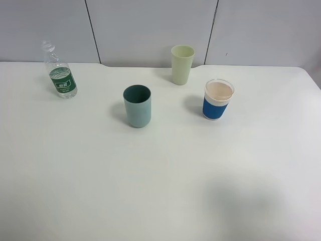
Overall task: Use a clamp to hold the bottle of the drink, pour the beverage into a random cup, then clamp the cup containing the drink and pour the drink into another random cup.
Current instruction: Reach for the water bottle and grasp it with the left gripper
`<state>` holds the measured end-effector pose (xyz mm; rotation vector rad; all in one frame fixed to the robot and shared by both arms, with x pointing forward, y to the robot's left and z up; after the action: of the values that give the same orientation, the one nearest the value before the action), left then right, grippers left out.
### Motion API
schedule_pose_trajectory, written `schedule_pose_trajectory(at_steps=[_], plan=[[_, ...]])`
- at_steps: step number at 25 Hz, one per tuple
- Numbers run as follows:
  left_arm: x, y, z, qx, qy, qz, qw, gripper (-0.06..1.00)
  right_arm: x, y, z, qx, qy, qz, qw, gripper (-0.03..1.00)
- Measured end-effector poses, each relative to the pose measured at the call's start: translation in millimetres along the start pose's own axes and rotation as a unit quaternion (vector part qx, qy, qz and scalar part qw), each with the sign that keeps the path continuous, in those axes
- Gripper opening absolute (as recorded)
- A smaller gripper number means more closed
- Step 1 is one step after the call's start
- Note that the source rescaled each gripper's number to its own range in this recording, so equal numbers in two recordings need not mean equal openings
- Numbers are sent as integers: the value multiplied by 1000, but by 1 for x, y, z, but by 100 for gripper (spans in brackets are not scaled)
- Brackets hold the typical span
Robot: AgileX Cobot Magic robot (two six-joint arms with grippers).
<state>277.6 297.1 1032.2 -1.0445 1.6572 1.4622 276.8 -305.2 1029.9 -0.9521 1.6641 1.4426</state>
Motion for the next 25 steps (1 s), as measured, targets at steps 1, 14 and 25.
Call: schedule_pose_trajectory(at_steps=[1, 14, 25], plan=[[0, 0, 0, 0, 0, 0, 1000, 100, 0, 0, 0, 0, 0, 0, 1000, 71], [0, 0, 0, 0, 0, 0, 1000, 100, 0, 0, 0, 0, 0, 0, 1000, 71], [0, 0, 0, 0, 0, 0, 1000, 100, 0, 0, 0, 0, 0, 0, 1000, 71]])
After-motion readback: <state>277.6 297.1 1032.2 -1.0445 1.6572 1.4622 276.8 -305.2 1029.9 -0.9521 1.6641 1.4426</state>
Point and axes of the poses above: a point on each arm's last joint axis where the gripper is mounted, y pointing back along that axis away from the gripper, z along the wrist's bending axis when the last joint is at zero, x = y × z, the point moved 5 cm from there along -y, pointing out along that axis toward the gripper, and after that the axes turned 8 degrees about y, right-handed, at the moved point
